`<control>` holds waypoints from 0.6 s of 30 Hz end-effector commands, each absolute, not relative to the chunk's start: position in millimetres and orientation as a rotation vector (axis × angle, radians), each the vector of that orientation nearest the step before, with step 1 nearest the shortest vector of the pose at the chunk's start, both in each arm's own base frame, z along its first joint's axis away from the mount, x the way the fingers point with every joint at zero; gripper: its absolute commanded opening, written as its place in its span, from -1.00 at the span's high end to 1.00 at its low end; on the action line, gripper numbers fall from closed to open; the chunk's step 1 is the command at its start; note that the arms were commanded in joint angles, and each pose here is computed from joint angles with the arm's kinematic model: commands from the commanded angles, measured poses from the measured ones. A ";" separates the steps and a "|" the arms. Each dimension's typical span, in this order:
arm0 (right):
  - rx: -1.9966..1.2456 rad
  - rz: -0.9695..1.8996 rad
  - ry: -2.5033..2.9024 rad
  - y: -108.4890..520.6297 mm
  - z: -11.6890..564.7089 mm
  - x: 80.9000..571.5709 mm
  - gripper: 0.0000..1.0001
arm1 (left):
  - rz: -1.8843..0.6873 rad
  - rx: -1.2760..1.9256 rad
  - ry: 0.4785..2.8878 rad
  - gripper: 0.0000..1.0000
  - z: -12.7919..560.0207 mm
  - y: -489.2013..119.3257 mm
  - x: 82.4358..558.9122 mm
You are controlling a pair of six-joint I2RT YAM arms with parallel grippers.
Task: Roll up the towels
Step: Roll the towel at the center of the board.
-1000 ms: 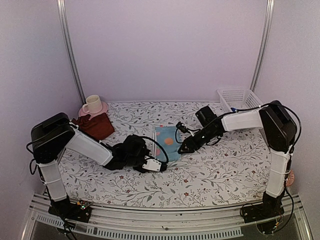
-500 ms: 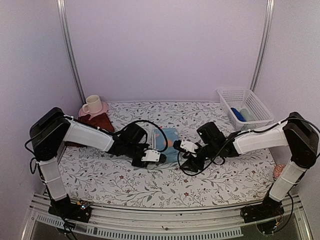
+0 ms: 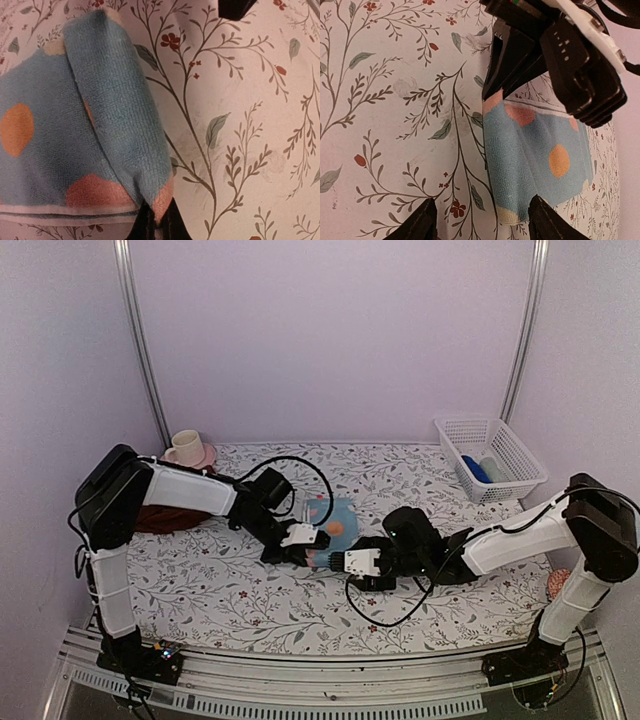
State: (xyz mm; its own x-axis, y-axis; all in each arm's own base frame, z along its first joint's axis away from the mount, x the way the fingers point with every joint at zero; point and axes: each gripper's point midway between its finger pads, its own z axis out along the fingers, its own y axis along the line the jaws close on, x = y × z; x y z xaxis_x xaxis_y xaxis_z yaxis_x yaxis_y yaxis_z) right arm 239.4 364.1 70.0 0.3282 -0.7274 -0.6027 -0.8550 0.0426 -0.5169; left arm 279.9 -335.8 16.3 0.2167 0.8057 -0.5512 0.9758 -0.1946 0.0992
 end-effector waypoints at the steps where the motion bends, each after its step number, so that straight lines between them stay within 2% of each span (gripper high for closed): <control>1: -1.722 0.026 1.361 373.6 70.6 263.2 -0.27 | -0.674 2.118 1.793 1.00 -1.9 -317.3 257.7; 11: -1.759 -0.113 1.399 380.3 40.8 288.1 -0.23 | -0.708 2.125 1.816 1.00 -3.3 -316.0 258.2; 15: -1.776 -0.106 1.392 382.5 39.4 287.8 -0.04 | -0.726 2.123 1.828 1.00 -2.8 -315.0 258.3; 18: -1.787 -0.107 1.403 383.4 37.0 288.3 0.19 | -0.737 2.117 1.833 1.00 -2.1 -314.6 259.4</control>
State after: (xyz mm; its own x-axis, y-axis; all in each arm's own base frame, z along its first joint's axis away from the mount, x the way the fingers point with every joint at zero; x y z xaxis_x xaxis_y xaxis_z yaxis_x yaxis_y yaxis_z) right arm 283.3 375.6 35.3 0.3663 -0.8325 -0.4156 -0.7665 -0.0167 -0.6420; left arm 273.7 -331.8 16.2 0.1469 0.8090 -0.5692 0.9803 -0.1961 -0.0257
